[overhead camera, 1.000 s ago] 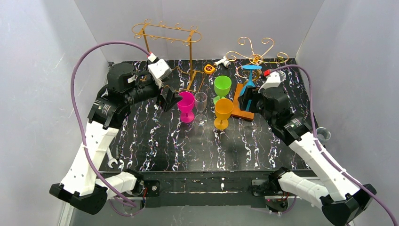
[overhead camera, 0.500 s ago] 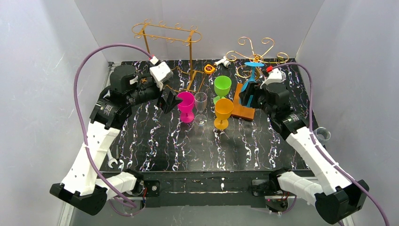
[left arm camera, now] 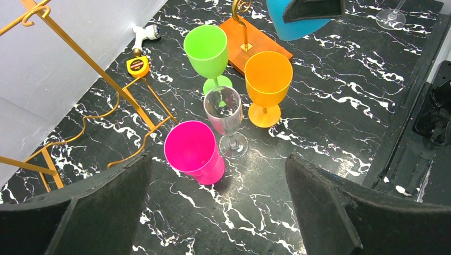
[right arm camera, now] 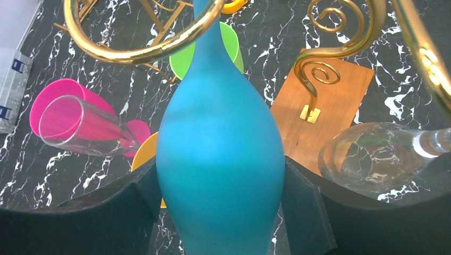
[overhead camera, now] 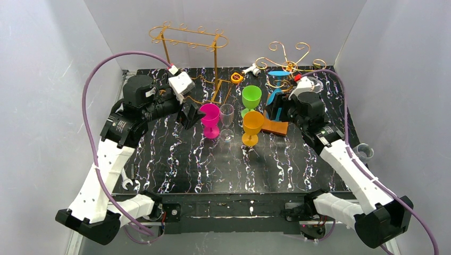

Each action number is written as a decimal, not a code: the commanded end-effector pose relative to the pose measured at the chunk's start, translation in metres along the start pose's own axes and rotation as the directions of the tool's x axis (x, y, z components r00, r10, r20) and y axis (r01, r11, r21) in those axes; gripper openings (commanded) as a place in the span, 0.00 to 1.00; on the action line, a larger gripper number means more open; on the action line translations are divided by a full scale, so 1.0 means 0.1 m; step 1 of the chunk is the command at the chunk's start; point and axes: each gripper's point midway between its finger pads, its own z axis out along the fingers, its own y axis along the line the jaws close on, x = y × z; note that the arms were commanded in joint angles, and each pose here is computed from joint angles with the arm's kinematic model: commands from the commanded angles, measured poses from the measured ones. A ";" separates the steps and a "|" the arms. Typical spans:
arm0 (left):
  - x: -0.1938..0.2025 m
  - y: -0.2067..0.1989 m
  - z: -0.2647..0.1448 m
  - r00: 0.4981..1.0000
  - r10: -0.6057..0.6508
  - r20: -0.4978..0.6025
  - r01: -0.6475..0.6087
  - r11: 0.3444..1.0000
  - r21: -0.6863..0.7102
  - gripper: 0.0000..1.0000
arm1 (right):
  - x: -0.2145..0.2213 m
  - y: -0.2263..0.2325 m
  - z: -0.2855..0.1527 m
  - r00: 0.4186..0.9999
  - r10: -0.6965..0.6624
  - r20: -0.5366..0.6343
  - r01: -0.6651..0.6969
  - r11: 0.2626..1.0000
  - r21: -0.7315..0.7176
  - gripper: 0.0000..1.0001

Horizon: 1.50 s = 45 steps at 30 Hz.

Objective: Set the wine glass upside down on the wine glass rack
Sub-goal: Turn the wine glass upside down at the wine rack.

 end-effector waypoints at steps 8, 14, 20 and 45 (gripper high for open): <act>0.00 -0.08 -0.06 1.000 0.008 0.015 -0.008 1.000 0.011 0.95 | -0.21 0.07 0.02 0.991 -0.094 0.092 0.099 0.994 -0.051 0.40; 0.03 -0.07 -0.04 1.000 0.007 0.011 -0.007 1.000 0.013 0.95 | -0.18 0.08 -0.05 0.981 -0.159 0.109 0.167 0.983 -0.070 0.39; -0.01 -0.08 -0.04 1.000 0.001 0.021 -0.001 1.000 0.017 0.94 | -0.11 0.13 -0.05 0.976 -0.192 0.100 0.203 0.972 -0.115 0.38; -0.03 -0.03 -0.03 1.000 -0.003 0.007 0.003 1.000 0.005 0.95 | 0.06 -0.05 -0.24 0.973 -0.141 0.184 0.154 0.986 -0.060 0.35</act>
